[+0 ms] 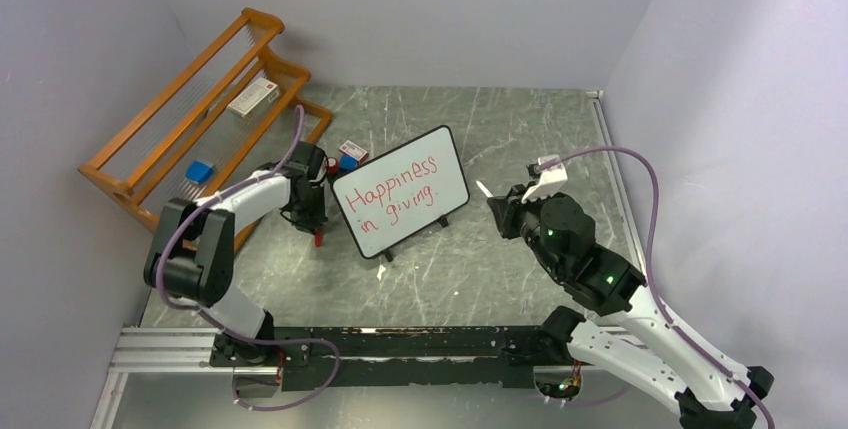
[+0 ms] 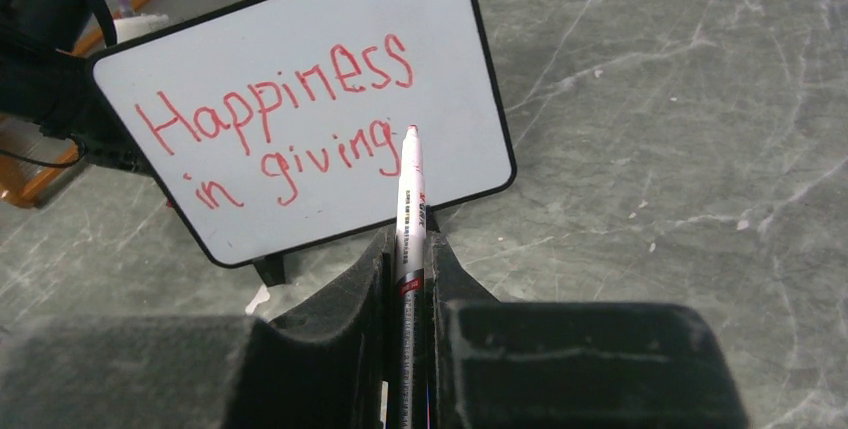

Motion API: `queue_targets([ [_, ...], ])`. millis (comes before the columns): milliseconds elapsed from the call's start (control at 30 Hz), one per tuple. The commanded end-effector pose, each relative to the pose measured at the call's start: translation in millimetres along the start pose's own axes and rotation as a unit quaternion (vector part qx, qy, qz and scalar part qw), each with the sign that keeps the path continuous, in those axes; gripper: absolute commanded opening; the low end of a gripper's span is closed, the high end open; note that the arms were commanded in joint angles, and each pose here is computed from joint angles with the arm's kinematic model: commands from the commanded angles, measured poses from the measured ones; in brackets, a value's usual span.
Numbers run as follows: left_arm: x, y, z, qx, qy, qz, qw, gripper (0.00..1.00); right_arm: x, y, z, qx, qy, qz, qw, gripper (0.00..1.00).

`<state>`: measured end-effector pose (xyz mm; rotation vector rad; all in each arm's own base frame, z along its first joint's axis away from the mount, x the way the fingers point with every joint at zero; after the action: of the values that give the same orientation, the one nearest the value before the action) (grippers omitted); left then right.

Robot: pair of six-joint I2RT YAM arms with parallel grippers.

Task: Write a sentence on the whiteboard
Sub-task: Close the whiteboard marker at the center of the board.

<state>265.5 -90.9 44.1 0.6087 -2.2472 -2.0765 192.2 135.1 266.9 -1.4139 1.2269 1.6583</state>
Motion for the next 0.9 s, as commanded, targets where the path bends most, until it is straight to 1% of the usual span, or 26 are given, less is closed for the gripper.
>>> queue_targets([
  [0,-7,30,0,0.012,0.035,-0.046,0.998,0.05,-12,-2,12,-0.039,-0.005,-0.021,0.999,0.0],
  [100,-17,59,-1,0.034,0.067,-0.097,0.992,0.05,-15,-6,23,-0.065,-0.01,-0.026,0.997,0.0],
  [200,-26,94,-6,0.077,0.099,-0.155,0.98,0.05,-19,-11,35,-0.099,-0.014,-0.036,0.994,0.0],
  [367,-34,157,-19,0.186,0.144,-0.236,0.943,0.05,-26,-16,57,-0.154,-0.025,-0.05,0.986,0.0],
  [500,-34,197,-24,0.254,0.169,-0.279,0.91,0.05,-34,-17,71,-0.188,-0.035,-0.074,0.979,0.0],
  [667,-33,232,-33,0.33,0.188,-0.303,0.874,0.05,-42,-17,88,-0.224,-0.05,-0.108,0.967,0.0],
  [767,-30,246,-42,0.375,0.195,-0.298,0.856,0.05,-44,-15,102,-0.243,-0.068,-0.132,0.959,0.0],
  [867,-29,254,-53,0.431,0.209,-0.291,0.828,0.05,-49,-12,116,-0.253,-0.078,-0.172,0.949,0.0],
])
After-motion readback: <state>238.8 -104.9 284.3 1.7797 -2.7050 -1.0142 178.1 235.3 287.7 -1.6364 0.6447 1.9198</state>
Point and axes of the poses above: each gripper's point midway between its finger pads, its own y axis back along the fingers, its own z axis along the line the jaws close on, x = y × z, the point moved 3 cm from there along y, back along the fingers, and after that the axes turned 12 degrees about y, right-handed, at the moved point
